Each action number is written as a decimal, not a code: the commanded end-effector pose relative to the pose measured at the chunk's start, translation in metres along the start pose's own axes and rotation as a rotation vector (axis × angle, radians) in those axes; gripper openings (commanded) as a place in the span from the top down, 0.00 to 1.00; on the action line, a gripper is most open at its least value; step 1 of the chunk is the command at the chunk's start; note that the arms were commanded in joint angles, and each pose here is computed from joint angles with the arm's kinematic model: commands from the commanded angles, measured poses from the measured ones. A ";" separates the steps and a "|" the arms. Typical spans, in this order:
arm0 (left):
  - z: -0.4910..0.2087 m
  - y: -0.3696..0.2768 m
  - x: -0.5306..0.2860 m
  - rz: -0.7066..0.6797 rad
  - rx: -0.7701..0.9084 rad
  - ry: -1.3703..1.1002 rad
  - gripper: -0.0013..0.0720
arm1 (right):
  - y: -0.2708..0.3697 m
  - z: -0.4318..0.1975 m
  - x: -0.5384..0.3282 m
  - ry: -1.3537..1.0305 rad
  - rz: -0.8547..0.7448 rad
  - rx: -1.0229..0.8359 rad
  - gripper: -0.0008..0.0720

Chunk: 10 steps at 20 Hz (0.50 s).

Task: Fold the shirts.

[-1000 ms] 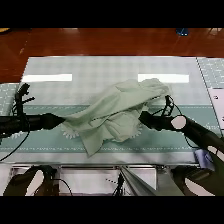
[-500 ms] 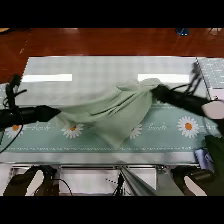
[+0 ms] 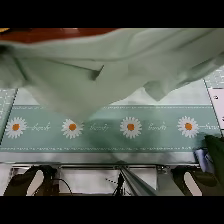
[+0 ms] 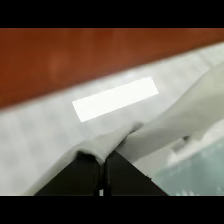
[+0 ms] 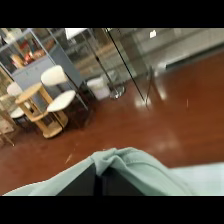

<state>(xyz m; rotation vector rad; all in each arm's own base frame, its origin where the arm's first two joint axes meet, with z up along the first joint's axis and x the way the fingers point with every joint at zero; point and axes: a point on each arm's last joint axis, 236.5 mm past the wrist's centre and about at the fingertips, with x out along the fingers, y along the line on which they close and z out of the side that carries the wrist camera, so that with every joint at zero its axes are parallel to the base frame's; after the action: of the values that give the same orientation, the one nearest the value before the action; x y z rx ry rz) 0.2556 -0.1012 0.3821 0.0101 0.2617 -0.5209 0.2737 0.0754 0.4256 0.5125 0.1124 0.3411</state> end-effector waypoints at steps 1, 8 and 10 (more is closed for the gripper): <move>0.081 -0.037 -0.069 0.091 0.152 -0.205 0.95 | 0.047 0.032 -0.046 -0.056 0.038 -0.085 0.95; 0.065 -0.060 -0.140 0.261 0.149 -0.126 0.95 | 0.086 0.039 -0.104 -0.045 0.015 -0.156 0.95; 0.041 -0.059 -0.142 0.269 0.113 -0.031 0.95 | 0.063 0.028 -0.114 0.012 -0.102 -0.191 0.95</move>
<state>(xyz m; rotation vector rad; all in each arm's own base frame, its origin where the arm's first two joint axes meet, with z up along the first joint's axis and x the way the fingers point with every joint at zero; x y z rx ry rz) 0.1374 -0.0958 0.4855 0.1575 0.0746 -0.3257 0.1689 0.0894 0.5041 0.3687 0.0247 0.3527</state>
